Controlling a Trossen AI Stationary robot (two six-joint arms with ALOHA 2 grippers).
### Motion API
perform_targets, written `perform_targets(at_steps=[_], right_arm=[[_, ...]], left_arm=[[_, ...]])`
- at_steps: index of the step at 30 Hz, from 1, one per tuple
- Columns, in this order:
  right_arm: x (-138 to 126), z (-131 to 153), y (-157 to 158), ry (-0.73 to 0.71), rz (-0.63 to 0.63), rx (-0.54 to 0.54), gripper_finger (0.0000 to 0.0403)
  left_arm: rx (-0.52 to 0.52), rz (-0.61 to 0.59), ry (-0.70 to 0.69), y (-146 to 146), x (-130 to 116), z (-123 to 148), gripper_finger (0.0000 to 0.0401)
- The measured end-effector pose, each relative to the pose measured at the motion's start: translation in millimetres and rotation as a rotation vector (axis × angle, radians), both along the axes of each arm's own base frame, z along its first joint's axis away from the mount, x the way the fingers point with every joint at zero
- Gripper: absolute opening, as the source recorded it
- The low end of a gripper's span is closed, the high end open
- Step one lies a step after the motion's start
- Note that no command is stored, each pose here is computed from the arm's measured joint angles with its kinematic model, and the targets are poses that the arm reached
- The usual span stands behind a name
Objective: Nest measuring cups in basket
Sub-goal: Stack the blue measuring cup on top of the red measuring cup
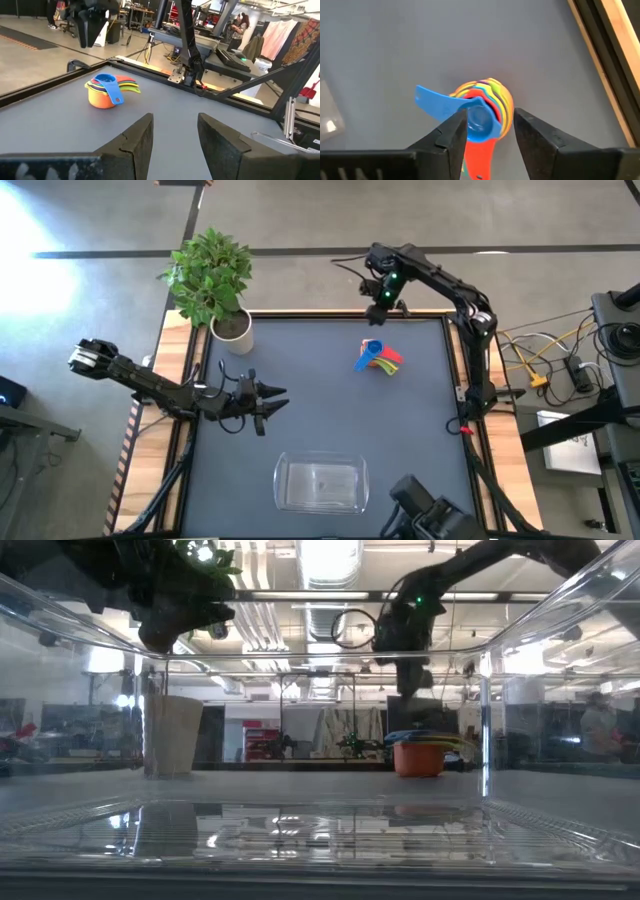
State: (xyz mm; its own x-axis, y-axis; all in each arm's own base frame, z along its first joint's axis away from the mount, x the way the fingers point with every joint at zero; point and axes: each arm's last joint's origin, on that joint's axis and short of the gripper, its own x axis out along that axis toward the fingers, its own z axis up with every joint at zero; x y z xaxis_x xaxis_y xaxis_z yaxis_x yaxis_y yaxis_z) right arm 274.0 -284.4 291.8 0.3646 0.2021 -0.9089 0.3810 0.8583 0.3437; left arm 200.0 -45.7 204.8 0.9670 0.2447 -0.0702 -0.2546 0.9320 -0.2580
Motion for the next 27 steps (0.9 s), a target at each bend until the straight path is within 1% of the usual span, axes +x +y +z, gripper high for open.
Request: perform_targets(at_steps=[5, 9, 12, 17, 23, 27], right_arm=[[3.7, 13.0, 13.6, -0.021, -0.008, -0.016, 0.0155], [11.0, 18.7, 30.1, -0.054, 0.029, -0.049, 0.0151], [18.1, 17.5, 43.3, -0.077, 0.067, -0.065, 0.0151], [25.2, 12.9, 60.7, -0.111, 0.115, -0.096, 0.0148], [28.9, 4.0, 76.5, -0.110, 0.155, -0.089, 0.0140], [32.8, -4.2, 87.2, -0.132, 0.184, -0.107, 0.0137]], left_arm=[[-0.023, 0.002, -0.001, -0.1, 0.1, -0.6, 0.0137], [-0.034, 0.013, 0.023, -0.8, 3.2, -6.7, 0.0137], [-0.041, 0.022, 0.050, -1.9, 7.2, -14.1, 0.0137], [-0.047, 0.022, 0.045, -3.8, 13.4, -20.8, 0.0137], [-0.037, 0.020, 0.041, -4.2, 14.6, -21.5, 0.0137], [-0.038, 0.019, 0.036, -4.2, 14.6, -20.8, 0.0137]])
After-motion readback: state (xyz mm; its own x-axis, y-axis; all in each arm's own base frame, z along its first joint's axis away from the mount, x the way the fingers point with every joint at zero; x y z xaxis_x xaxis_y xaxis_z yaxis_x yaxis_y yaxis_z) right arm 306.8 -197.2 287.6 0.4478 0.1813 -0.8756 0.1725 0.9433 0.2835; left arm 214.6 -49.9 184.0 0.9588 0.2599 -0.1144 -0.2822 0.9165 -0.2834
